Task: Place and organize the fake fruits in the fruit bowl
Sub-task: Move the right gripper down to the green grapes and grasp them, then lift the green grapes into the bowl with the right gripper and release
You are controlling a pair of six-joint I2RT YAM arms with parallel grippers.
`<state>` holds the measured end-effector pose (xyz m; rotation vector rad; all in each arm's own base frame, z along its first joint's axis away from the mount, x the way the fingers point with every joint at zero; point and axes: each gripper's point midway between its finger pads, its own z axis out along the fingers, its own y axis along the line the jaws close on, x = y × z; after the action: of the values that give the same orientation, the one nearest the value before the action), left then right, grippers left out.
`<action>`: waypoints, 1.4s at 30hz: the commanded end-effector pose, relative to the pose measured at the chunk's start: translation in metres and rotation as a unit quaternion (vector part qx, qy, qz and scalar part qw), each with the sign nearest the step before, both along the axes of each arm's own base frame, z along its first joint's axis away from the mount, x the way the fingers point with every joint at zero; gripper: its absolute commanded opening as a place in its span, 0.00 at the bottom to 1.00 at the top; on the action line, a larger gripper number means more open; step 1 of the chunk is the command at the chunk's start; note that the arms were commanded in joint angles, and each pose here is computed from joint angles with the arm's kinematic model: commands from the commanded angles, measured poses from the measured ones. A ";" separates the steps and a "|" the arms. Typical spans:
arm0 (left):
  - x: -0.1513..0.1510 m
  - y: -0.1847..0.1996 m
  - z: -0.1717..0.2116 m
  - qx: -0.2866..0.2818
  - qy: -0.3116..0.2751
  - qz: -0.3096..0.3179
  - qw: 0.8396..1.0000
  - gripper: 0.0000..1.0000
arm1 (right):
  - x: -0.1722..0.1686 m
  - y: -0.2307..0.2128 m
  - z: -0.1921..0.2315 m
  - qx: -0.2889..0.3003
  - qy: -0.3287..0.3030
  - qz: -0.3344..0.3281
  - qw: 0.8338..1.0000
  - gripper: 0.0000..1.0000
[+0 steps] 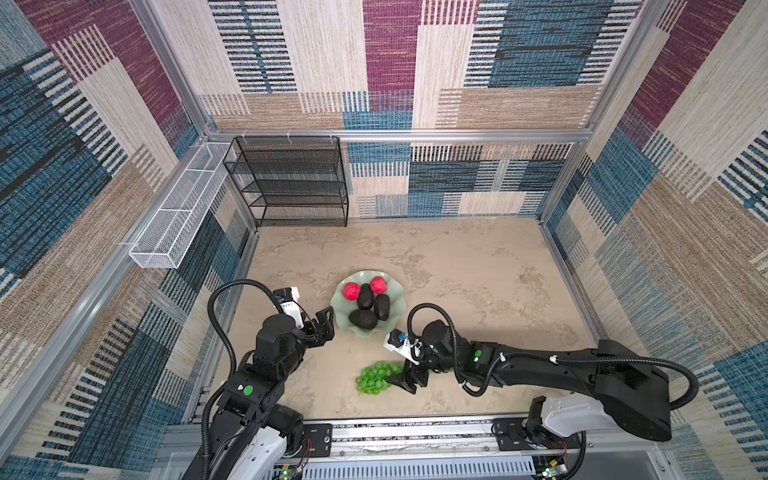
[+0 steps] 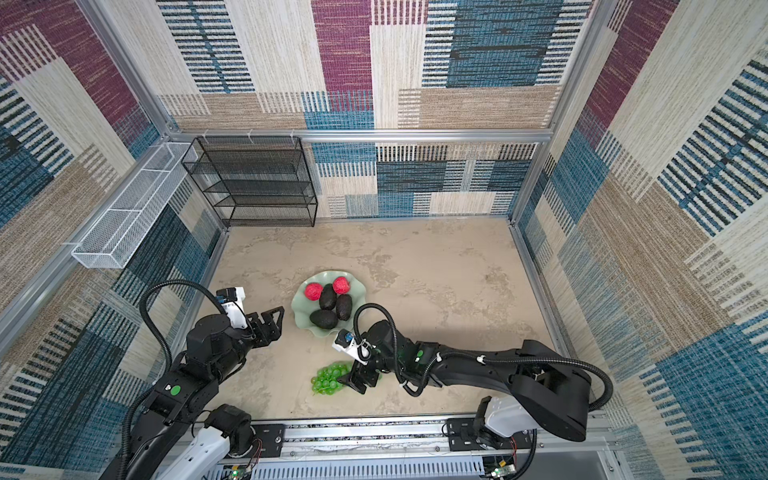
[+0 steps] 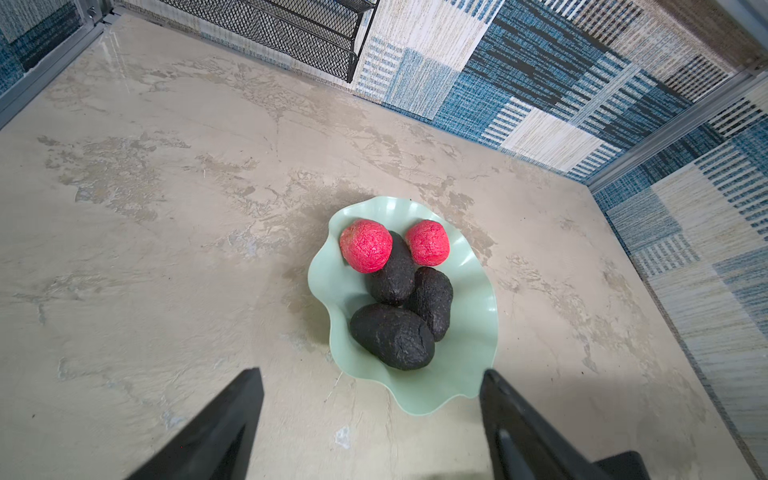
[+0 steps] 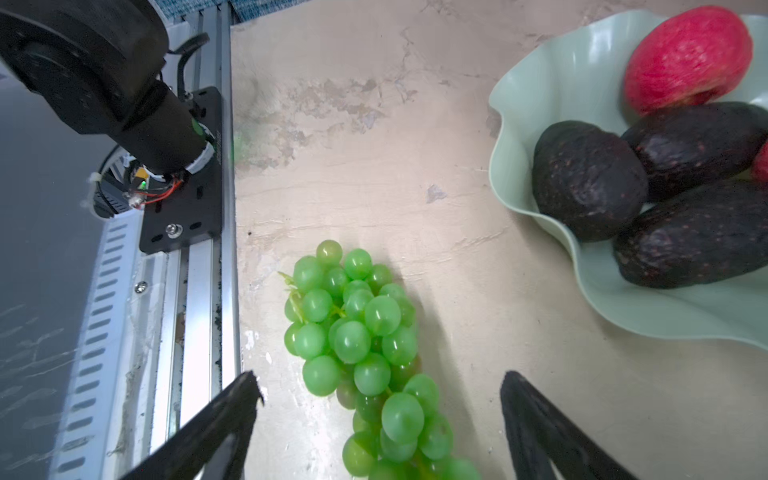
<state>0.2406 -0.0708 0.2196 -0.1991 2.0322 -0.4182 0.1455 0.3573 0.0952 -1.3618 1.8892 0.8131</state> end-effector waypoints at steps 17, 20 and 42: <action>0.002 -0.001 0.001 -0.002 -0.007 -0.002 1.000 0.85 | 0.005 0.021 -0.054 -0.042 -0.022 -0.002 0.999 0.76; 0.002 0.000 0.002 0.002 -0.006 0.000 1.000 0.85 | 0.004 0.022 -0.056 -0.040 -0.013 -0.006 0.999 0.60; 0.007 0.003 0.007 0.021 -0.015 0.006 1.000 0.85 | 0.026 -0.015 0.078 0.094 -0.021 -0.115 0.989 0.31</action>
<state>0.2434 -0.0703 0.2157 -0.1909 2.0527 -0.3923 0.1530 0.3485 0.1583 -1.1057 1.8151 0.8545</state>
